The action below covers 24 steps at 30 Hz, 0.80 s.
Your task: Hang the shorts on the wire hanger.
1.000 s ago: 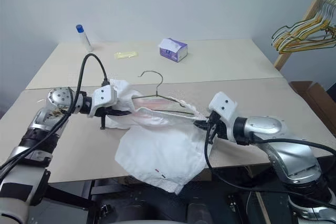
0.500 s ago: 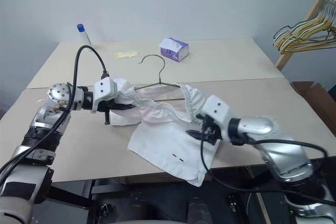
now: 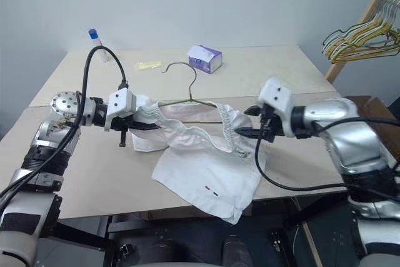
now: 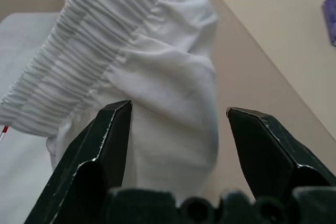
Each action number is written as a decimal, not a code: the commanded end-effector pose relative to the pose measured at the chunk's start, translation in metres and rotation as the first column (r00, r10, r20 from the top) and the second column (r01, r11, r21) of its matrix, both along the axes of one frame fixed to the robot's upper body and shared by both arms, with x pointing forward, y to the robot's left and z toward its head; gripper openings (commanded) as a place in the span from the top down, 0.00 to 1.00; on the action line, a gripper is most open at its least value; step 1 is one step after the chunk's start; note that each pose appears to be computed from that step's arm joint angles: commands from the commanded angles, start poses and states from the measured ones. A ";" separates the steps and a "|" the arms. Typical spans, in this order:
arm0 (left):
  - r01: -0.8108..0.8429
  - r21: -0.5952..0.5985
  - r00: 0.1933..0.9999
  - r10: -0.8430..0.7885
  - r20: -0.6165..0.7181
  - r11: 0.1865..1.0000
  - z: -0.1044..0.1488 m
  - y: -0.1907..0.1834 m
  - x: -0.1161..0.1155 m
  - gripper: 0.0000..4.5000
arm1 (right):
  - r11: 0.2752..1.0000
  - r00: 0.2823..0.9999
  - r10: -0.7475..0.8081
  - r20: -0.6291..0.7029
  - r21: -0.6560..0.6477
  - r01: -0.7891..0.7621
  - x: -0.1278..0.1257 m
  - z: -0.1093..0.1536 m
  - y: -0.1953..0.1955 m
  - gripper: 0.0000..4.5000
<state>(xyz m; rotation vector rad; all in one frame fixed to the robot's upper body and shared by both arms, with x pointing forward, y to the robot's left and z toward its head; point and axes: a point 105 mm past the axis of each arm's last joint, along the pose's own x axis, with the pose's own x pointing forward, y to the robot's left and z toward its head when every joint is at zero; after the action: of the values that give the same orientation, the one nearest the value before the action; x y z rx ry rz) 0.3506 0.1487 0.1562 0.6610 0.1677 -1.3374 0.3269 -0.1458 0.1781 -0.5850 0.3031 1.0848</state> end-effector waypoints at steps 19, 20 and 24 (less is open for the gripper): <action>0.132 -0.062 0.990 -0.128 0.059 0.989 0.022 -0.026 -0.002 1.00 | 0.991 0.993 0.090 -0.078 -0.089 -0.097 0.001 -0.011 0.006 0.99; 0.119 -0.091 0.992 -0.114 0.056 0.989 0.025 -0.027 0.000 1.00 | 0.993 0.992 0.085 -0.088 -0.073 -0.092 -0.001 -0.011 0.005 0.99; 0.051 -0.219 0.998 -0.039 0.058 0.974 0.044 -0.024 0.012 0.74 | 0.999 0.990 0.031 -0.140 -0.011 -0.033 -0.016 -0.011 -0.008 1.00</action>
<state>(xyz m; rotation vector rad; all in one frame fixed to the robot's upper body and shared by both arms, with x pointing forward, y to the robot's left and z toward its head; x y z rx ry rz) 0.3557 0.1212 0.1728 0.5405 0.0616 -1.4107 0.3135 -0.1455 0.1510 -0.5514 0.4589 1.2009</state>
